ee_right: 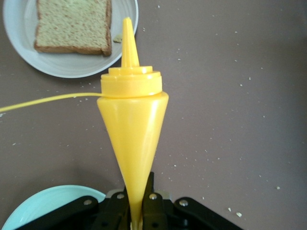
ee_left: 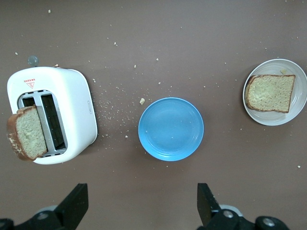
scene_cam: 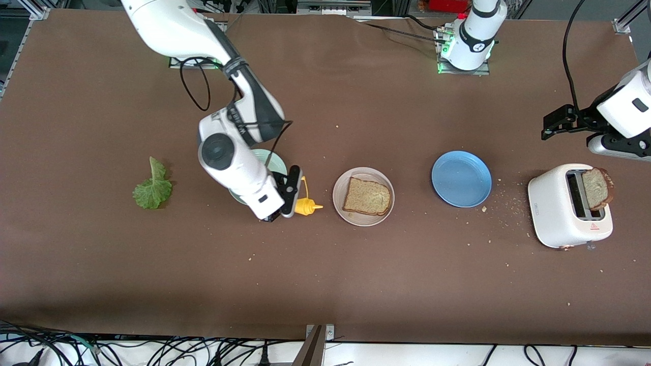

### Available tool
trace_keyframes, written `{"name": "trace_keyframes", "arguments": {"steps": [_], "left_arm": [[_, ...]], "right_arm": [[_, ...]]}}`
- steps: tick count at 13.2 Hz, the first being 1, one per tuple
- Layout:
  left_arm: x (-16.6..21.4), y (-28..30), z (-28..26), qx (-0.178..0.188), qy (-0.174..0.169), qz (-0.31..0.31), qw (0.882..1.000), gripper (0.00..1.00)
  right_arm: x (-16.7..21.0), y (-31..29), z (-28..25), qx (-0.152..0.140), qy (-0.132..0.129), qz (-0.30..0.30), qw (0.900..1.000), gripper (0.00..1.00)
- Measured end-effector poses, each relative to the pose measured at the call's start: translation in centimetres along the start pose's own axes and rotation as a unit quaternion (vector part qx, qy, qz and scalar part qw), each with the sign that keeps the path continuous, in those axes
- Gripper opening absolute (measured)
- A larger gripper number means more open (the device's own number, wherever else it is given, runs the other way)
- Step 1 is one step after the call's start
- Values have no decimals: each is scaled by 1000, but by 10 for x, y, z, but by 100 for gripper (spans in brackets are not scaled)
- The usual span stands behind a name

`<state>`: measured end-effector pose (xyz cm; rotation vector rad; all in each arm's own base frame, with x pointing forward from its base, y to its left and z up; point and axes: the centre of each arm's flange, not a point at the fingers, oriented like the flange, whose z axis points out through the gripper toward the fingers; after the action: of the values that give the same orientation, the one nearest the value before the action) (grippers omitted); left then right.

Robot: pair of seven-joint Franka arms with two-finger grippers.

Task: Make sandwich in beige plate with both arms

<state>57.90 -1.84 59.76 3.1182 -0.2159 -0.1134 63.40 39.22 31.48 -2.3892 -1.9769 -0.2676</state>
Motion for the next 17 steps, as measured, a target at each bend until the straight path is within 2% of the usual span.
{"name": "trace_keyframes", "arguments": {"steps": [4,7,9,13,15,17], "left_arm": [[0,0,0,0,0,0,1000,100],[0,0,0,0,0,0,1000,100],[0,0,0,0,0,1,1000,100],[0,0,0,0,0,1,1000,100],[0,0,0,0,0,1,1000,100],[0,1,0,0,0,1,1000,100]], "right_arm": [[37,-37,14,-76,-63,34,995,8],[73,-79,28,-138,-89,51,985,8],[88,-104,44,-169,-107,33,979,8],[100,-144,79,-230,-173,-32,957,8],[103,-156,92,-247,-198,-57,947,8],[106,-161,100,-261,-213,-69,939,8]]}}
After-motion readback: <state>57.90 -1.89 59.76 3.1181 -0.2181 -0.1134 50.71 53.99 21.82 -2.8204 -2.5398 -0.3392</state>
